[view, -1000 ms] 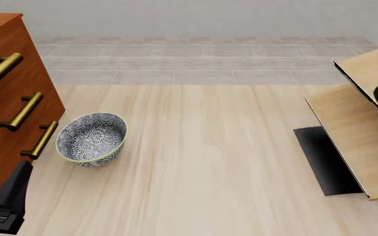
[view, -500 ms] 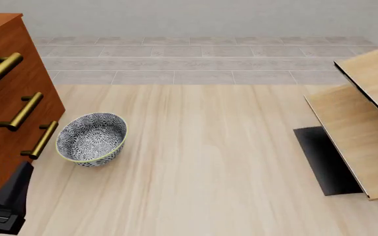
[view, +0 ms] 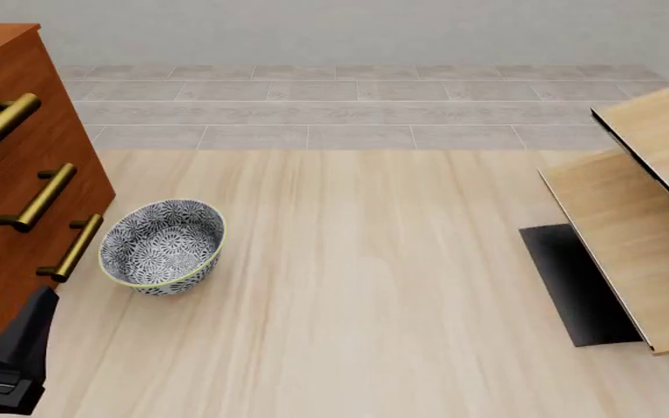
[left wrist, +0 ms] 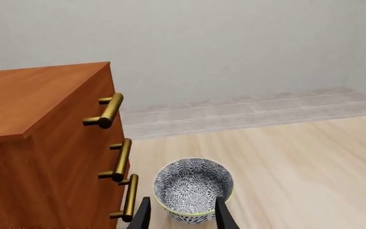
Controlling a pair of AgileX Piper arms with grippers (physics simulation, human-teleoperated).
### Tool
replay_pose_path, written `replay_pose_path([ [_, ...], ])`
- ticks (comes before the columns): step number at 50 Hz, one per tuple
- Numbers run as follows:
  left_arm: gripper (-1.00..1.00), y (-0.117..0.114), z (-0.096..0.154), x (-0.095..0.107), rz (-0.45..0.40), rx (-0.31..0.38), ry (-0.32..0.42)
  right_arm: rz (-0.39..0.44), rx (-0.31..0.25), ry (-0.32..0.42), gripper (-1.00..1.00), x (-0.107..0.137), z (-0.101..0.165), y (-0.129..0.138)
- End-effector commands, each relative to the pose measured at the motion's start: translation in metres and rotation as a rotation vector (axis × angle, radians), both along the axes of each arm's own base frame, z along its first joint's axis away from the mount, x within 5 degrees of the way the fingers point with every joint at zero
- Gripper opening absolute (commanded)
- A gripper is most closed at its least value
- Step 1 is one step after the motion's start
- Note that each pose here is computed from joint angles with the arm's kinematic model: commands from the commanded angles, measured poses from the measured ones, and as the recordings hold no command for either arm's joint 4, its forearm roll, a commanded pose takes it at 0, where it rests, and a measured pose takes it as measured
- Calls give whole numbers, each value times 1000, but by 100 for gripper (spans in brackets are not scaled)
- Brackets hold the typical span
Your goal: Put the wine bottle on the wine rack.
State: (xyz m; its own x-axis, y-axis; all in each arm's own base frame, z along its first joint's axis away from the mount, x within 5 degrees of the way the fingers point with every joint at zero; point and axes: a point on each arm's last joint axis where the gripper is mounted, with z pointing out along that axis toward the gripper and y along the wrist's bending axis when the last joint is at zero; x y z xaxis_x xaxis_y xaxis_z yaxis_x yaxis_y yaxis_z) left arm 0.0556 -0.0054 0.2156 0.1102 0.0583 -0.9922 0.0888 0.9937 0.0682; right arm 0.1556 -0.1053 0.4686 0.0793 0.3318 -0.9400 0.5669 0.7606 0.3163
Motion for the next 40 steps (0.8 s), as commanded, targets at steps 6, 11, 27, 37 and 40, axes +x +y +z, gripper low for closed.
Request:
replay_pose_path([
  [6, 100, 0, -1, 0, 4, 1, 2, -12, 31, -6, -100, 6, -14, -6],
  [11, 100, 0, -1, 0, 2, 1, 4, -12, 41, -3, -100, 8, -19, -7],
  [27, 100, 0, -1, 0, 5, 0, 6, -35, 58, 17, -100, 14, -35, -18],
  [37, 100, 1, -1, 0, 10, -2, 6, -62, 63, 30, -100, 18, -44, -28],
  [40, 100, 1, -1, 0, 9, -2, 6, -76, 63, 37, -100, 20, -47, -33],
])
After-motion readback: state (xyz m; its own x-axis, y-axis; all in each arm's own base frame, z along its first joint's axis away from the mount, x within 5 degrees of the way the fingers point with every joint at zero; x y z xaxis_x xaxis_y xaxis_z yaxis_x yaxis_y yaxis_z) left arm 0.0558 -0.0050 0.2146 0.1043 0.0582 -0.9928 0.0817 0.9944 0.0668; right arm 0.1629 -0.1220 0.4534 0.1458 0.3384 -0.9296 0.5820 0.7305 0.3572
